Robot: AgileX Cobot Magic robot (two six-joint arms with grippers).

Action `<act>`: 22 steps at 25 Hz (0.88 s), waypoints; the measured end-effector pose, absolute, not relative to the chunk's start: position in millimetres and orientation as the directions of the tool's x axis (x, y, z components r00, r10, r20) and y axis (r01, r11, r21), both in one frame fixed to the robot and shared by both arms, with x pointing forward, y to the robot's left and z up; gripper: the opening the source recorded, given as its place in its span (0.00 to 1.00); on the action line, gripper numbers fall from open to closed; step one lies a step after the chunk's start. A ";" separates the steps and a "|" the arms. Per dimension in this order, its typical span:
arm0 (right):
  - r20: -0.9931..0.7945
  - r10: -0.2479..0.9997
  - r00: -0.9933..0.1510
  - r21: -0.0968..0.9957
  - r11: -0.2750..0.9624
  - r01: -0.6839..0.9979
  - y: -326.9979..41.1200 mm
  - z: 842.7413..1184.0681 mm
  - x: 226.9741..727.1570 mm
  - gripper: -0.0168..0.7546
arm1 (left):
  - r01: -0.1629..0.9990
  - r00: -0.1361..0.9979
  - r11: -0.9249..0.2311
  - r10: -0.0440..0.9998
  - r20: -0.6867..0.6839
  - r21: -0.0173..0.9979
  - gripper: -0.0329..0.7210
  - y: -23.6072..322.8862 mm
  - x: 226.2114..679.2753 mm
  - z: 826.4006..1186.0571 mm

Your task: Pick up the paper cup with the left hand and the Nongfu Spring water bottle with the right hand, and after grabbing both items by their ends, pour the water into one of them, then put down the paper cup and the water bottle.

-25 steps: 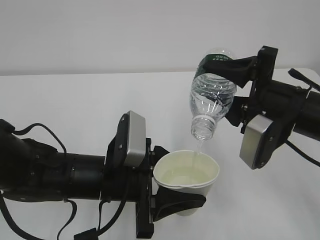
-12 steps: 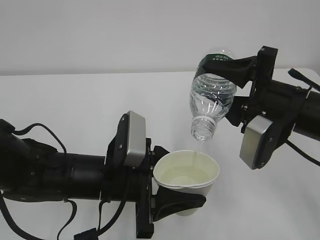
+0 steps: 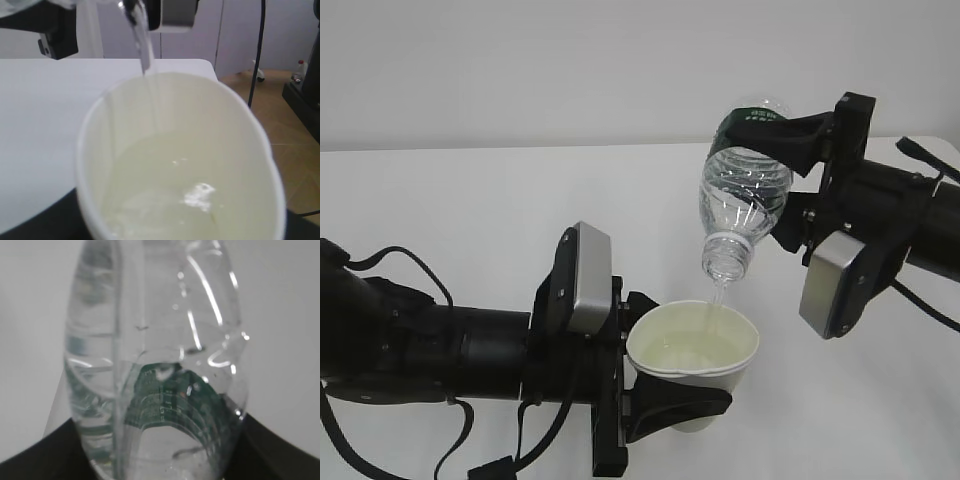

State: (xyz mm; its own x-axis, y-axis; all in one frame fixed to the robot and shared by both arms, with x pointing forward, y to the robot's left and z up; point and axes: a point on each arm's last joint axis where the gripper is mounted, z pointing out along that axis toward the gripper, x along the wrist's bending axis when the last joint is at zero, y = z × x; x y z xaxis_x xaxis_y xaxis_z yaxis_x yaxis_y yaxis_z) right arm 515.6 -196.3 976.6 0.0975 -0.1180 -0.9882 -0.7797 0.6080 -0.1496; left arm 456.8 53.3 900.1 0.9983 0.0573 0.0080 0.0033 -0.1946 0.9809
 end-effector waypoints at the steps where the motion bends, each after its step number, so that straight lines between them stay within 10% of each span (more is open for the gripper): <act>1: -0.988 -0.118 0.098 -0.150 0.608 -0.780 -196.3 976.6 515.6 0.63 | 0.003 0.998 -0.195 0.057 0.008 0.981 0.59 53.3 456.8 900.1; 22: -0.987 -0.123 0.104 -0.158 0.607 -0.779 -196.3 976.6 515.6 0.63 | 0.009 0.998 -0.192 0.070 0.005 0.981 0.59 53.4 457.9 900.3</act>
State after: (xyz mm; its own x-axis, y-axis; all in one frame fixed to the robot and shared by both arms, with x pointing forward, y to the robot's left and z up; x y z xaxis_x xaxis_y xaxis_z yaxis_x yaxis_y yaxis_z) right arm 515.6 -196.3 976.6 0.1041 -0.1232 -0.9869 -0.7788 0.6070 -0.1579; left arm 457.9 53.4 900.3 0.9975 0.0699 0.0050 0.0086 -0.1923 0.9813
